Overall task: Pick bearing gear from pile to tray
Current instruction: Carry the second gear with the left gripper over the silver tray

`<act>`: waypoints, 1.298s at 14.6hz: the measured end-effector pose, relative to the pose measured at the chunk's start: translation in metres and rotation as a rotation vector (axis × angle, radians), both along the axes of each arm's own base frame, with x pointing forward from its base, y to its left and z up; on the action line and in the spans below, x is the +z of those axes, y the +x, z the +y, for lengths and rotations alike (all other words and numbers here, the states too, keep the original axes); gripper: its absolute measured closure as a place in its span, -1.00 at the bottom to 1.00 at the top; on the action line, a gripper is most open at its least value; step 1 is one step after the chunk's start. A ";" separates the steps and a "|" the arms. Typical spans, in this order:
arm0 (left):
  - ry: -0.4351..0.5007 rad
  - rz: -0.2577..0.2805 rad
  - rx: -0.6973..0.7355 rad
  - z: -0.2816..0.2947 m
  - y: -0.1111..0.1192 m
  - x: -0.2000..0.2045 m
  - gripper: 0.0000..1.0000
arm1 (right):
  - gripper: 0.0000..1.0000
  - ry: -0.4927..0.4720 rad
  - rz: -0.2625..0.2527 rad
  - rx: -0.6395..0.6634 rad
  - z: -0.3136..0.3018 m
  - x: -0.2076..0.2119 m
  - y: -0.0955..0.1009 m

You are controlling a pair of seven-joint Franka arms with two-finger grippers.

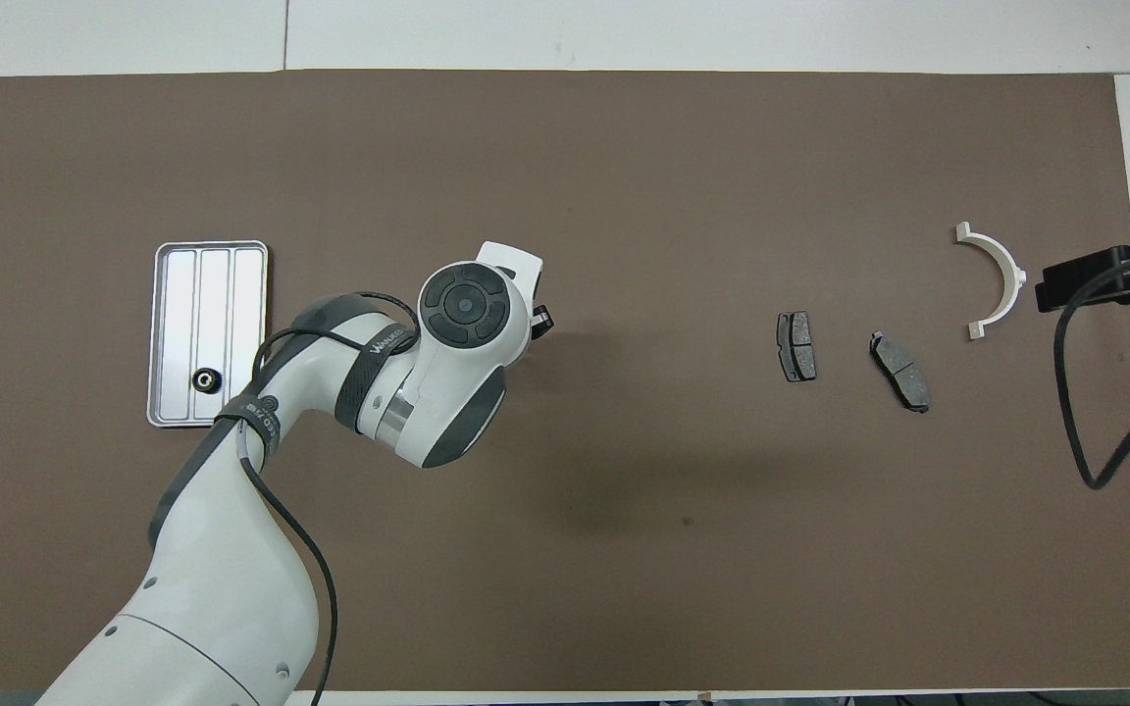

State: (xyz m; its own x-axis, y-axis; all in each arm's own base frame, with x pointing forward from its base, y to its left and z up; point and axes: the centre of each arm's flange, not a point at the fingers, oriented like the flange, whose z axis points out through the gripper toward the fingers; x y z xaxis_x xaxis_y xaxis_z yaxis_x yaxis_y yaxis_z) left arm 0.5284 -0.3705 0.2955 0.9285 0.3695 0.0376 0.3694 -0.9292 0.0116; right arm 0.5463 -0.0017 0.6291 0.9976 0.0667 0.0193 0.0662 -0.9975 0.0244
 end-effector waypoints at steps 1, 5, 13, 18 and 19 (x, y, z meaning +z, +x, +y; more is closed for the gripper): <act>0.004 0.006 0.001 0.000 0.000 0.000 0.52 | -1.00 0.000 -0.003 0.000 -0.001 0.002 -0.001; 0.044 0.049 -0.003 0.029 0.009 0.017 0.52 | -1.00 0.008 0.010 0.001 0.001 0.019 -0.013; 0.040 0.027 -0.246 0.297 0.066 0.073 0.52 | -1.00 0.012 0.012 0.000 0.001 0.024 -0.015; 0.043 -0.008 -0.305 0.336 0.077 0.038 0.52 | -1.00 0.012 0.012 0.002 0.002 0.024 -0.015; 0.044 -0.012 -0.306 0.340 0.079 0.031 0.52 | -1.00 0.012 0.012 0.002 0.002 0.024 -0.015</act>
State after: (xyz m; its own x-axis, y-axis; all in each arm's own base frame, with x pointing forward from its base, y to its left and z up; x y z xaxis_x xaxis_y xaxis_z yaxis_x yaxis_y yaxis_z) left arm 0.6075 -0.0303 0.3269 0.9957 0.0711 0.0593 0.0728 -0.9969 -0.0281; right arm 0.5314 0.0003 0.6530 0.9976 0.0687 0.0079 0.0686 -0.9976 0.0112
